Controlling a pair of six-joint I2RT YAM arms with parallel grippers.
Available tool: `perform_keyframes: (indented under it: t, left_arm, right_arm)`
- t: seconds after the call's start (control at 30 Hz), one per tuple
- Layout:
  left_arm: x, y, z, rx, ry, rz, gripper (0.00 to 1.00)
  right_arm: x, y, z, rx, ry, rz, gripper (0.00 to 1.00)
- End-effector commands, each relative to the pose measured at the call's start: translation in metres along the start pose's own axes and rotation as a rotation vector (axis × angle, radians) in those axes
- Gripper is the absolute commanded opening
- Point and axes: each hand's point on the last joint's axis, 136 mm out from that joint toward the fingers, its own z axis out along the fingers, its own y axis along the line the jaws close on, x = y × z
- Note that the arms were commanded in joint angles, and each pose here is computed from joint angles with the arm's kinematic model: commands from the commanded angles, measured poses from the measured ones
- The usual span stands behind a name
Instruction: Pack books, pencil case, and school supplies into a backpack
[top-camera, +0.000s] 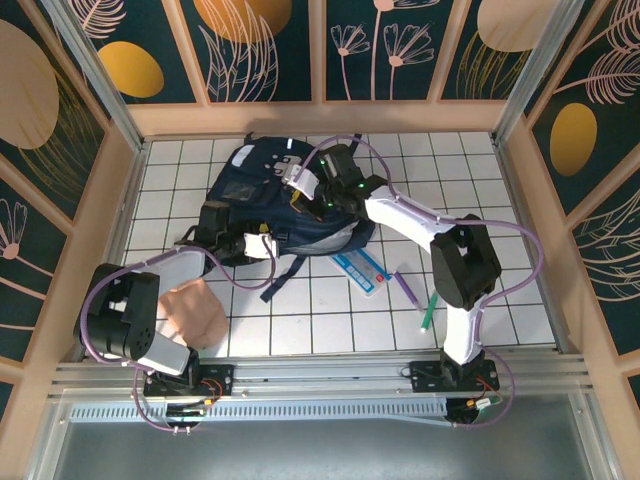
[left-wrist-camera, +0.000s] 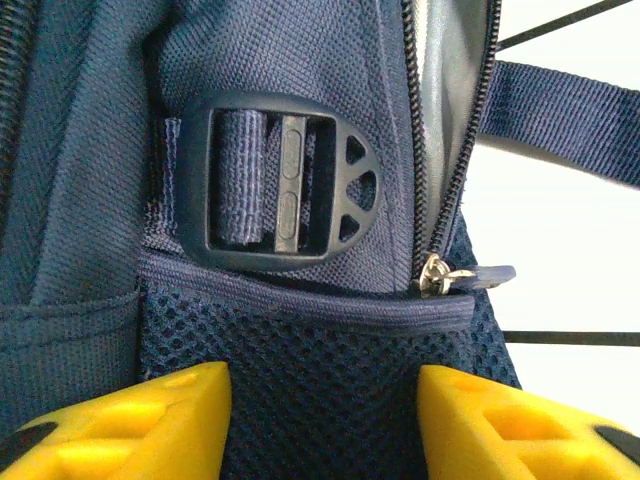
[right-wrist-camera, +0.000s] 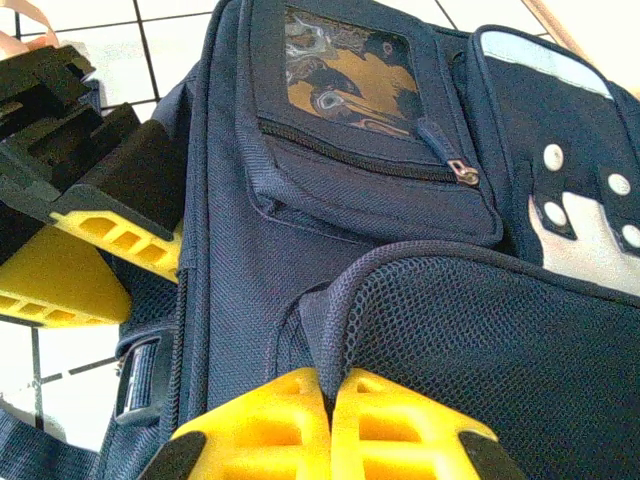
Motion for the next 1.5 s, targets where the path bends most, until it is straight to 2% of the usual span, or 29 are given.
perform_keyframes:
  t: [0.0, 0.07, 0.17, 0.27, 0.47, 0.63, 0.83, 0.93, 1.0, 1.07, 1.27, 1.3, 1.37, 1.4, 1.47]
  left_arm:
    - [-0.010, 0.014, -0.006, -0.075, -0.034, 0.031, 0.54]
    - [-0.030, 0.027, -0.019, -0.110, -0.108, 0.024, 0.56]
    - [-0.061, 0.035, -0.036, -0.012, -0.210, -0.061, 0.55]
    - [-0.075, 0.038, -0.046, 0.056, -0.243, -0.096, 0.54]
    - [-0.062, 0.059, -0.049, -0.047, -0.196, -0.099, 0.55]
    - [-0.047, 0.059, -0.034, -0.012, -0.136, -0.081, 0.56]
    - [-0.041, 0.053, -0.022, 0.042, -0.123, -0.061, 0.60]
    - [-0.030, 0.064, -0.014, -0.010, -0.059, -0.071, 0.59]
    - [-0.023, 0.076, -0.010, -0.073, -0.015, -0.087, 0.56]
    - [-0.022, 0.085, -0.006, -0.113, -0.019, -0.118, 0.54]
    - [-0.021, 0.075, 0.013, -0.095, 0.013, -0.087, 0.44]
    - [-0.022, 0.075, 0.014, -0.103, 0.009, -0.085, 0.38]
    - [-0.023, 0.078, 0.014, -0.116, 0.014, -0.098, 0.10]
    - [-0.021, 0.086, 0.013, -0.139, 0.028, -0.136, 0.00]
    - [-0.018, 0.102, 0.009, -0.184, 0.060, -0.203, 0.00]
  right_arm:
    - [-0.056, -0.010, -0.031, 0.008, -0.195, -0.076, 0.00]
    - [-0.053, -0.010, -0.033, 0.008, -0.185, -0.095, 0.00]
    - [-0.046, -0.004, -0.033, -0.020, -0.166, -0.158, 0.00]
    - [-0.042, 0.003, -0.034, -0.031, -0.172, -0.232, 0.00]
    - [-0.037, 0.006, -0.034, -0.045, -0.155, -0.261, 0.00]
    - [-0.043, 0.008, -0.036, -0.059, -0.182, -0.254, 0.00]
    - [-0.047, 0.012, -0.037, -0.084, -0.200, -0.244, 0.00]
    - [-0.051, 0.012, -0.038, -0.088, -0.213, -0.238, 0.00]
    - [-0.054, 0.015, -0.039, -0.102, -0.231, -0.228, 0.00]
    - [-0.055, 0.018, -0.038, -0.116, -0.245, -0.214, 0.00]
    - [-0.051, 0.027, -0.029, -0.131, -0.244, -0.195, 0.00]
    - [-0.051, 0.026, -0.029, -0.128, -0.246, -0.193, 0.00]
    - [-0.050, 0.024, -0.027, -0.115, -0.241, -0.187, 0.00]
    - [-0.051, 0.022, -0.027, -0.103, -0.240, -0.186, 0.00]
    - [-0.049, 0.016, -0.028, -0.068, -0.238, -0.179, 0.00]
